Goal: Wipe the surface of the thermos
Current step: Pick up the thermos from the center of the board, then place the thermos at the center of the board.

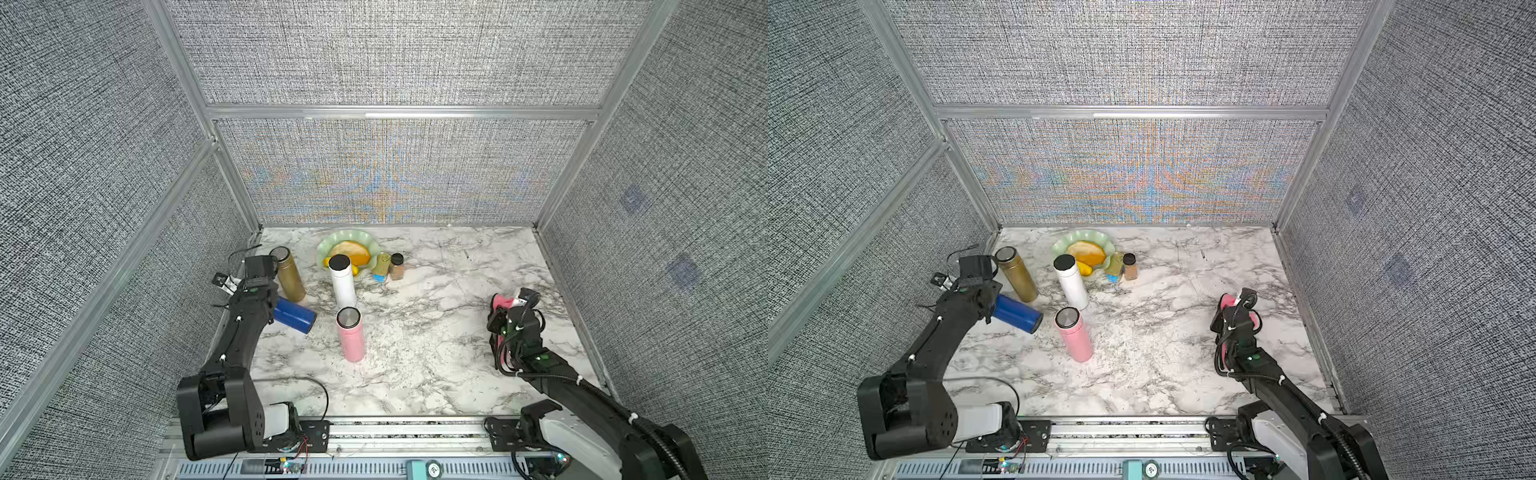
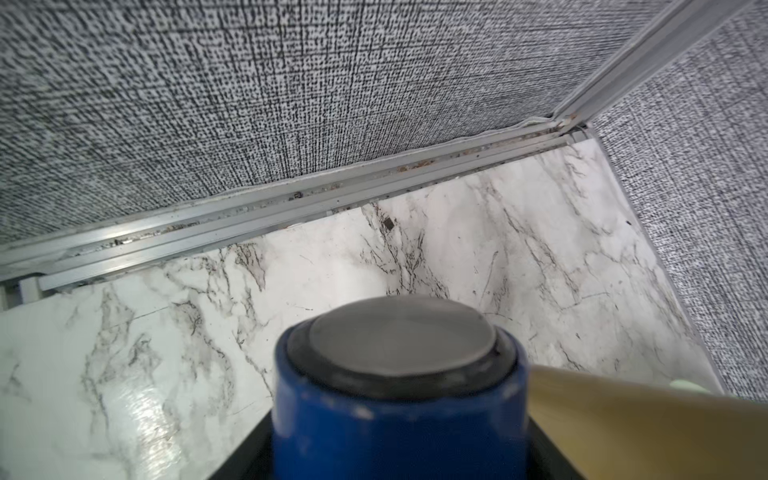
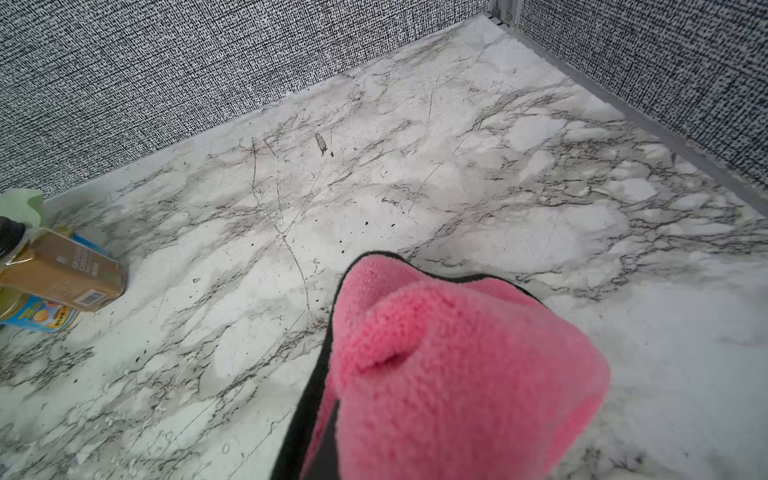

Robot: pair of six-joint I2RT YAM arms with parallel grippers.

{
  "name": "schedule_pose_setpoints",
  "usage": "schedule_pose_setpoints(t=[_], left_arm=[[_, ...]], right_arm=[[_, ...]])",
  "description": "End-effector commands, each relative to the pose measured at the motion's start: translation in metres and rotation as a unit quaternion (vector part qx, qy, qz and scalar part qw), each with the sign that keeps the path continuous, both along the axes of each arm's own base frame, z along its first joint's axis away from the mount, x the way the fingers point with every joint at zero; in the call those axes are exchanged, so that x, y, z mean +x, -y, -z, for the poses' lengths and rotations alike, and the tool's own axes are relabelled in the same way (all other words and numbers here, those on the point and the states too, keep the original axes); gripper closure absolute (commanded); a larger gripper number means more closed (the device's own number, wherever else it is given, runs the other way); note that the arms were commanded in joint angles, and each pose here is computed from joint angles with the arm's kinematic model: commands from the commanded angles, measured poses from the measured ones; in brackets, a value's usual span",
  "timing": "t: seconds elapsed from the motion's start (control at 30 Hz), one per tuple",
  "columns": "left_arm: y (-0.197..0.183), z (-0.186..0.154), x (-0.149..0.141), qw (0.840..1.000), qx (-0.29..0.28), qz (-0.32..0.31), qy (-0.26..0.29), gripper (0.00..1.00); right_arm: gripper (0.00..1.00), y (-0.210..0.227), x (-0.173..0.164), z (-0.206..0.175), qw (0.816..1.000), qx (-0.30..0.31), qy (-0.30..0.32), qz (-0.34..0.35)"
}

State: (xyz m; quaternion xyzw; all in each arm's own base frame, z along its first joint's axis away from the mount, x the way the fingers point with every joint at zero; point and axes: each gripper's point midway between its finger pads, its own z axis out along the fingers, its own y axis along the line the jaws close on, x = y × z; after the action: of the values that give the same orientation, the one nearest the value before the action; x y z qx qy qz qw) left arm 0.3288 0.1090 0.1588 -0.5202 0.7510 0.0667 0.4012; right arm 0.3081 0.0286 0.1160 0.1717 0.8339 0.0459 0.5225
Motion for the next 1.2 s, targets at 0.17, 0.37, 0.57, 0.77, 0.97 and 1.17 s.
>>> schedule_pose_setpoints(t=[0.17,0.37,0.57,0.77,0.97,1.17], left_arm=[[0.028,-0.074,-0.001,0.967,0.153,0.074,0.192,0.59],[0.054,-0.099,-0.009,0.940,0.202,0.092,0.259,1.00],[0.122,-0.110,0.024,0.837,0.330,0.307,0.311,1.00],[0.149,-0.103,0.007,0.769,0.372,0.362,0.374,0.98],[0.161,-0.103,0.016,0.723,0.427,0.365,0.402,0.97],[0.156,-0.101,0.042,0.743,0.413,0.340,0.402,0.98]], right_arm=[[1.00,0.000,0.003,-0.006,1.000,0.002,0.008,0.004],[1.00,-0.057,-0.005,-0.044,0.990,0.006,0.069,-0.120],[1.00,-0.102,-0.032,-0.089,0.972,-0.021,0.141,-0.186],[1.00,-0.078,-0.038,-0.073,0.978,-0.043,0.149,-0.141],[1.00,-0.061,-0.034,-0.062,0.982,-0.056,0.143,-0.114],[1.00,-0.046,-0.027,-0.050,0.987,-0.052,0.127,-0.084]])
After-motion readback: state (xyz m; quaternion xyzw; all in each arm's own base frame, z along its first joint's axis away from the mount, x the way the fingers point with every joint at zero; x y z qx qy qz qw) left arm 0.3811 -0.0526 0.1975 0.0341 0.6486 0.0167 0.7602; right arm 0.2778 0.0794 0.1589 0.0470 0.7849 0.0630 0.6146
